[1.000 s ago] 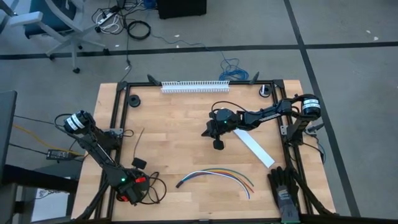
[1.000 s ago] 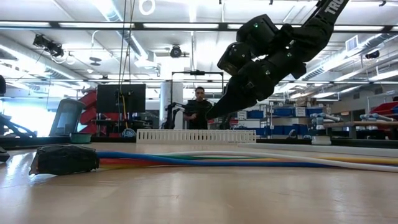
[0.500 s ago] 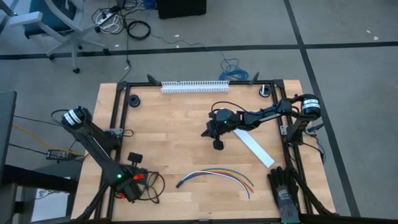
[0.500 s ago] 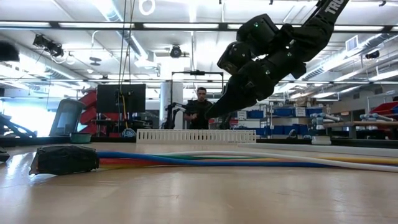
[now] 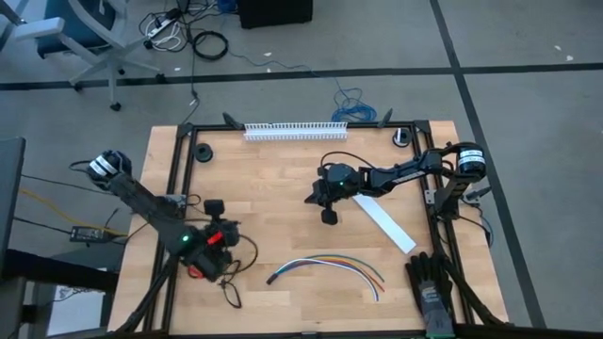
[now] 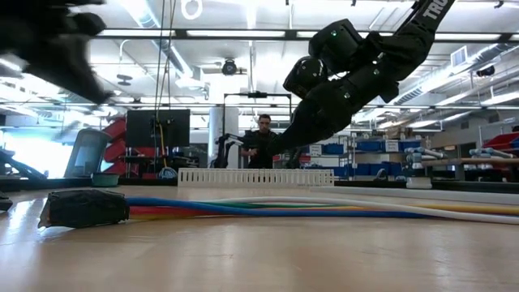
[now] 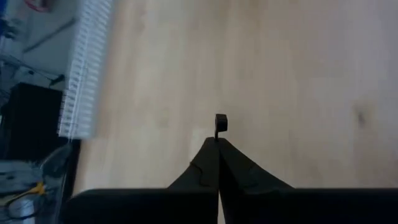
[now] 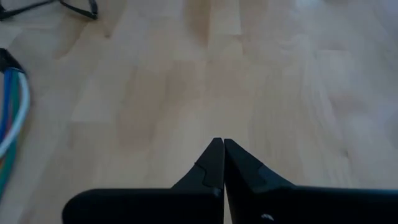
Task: Ziptie cables
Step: Wrap the zip tie around the cable wires
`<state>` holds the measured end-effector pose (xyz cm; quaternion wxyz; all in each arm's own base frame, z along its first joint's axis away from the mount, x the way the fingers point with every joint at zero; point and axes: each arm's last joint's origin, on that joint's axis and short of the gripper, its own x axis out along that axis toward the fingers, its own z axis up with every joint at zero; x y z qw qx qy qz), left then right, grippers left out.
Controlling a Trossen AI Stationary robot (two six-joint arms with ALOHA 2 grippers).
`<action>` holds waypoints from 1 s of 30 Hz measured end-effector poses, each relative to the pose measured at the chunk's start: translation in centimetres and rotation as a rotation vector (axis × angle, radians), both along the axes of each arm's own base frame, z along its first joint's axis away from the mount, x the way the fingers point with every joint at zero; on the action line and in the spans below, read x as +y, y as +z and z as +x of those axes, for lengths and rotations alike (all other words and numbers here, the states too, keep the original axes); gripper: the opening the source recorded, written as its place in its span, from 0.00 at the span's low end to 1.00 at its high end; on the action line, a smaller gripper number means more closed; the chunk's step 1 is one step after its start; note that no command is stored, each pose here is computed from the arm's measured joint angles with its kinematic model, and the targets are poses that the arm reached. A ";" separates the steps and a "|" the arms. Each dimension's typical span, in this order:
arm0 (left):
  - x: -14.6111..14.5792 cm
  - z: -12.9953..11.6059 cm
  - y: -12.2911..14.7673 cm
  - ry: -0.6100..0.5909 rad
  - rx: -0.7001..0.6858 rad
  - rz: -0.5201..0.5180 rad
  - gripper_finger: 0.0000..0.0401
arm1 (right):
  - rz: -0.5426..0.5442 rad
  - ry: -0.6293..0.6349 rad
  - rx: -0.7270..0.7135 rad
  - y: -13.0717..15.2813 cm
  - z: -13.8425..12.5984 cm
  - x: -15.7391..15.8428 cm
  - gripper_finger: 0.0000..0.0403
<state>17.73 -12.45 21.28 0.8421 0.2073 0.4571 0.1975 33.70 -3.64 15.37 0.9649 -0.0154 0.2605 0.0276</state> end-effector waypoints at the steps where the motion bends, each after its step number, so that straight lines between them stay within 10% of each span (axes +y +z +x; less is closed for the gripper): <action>1: 0.3 0.5 -0.4 0.006 -0.033 0.001 0.00 | -0.006 -0.011 0.007 -0.1 -0.2 0.0 0.00; 9: 2.5 5.5 -1.9 -0.076 -0.297 -0.007 0.00 | 0.032 -0.112 0.009 0.0 -3.0 -1.0 0.00; 18: 7.0 8.2 -1.5 -0.414 -0.738 -0.261 0.00 | 0.112 -0.110 -0.042 0.9 -4.8 -0.7 0.00; 30: 11.5 8.0 -2.2 -0.527 -0.785 -0.393 0.00 | 0.145 0.112 -0.325 1.7 -1.6 -0.2 0.06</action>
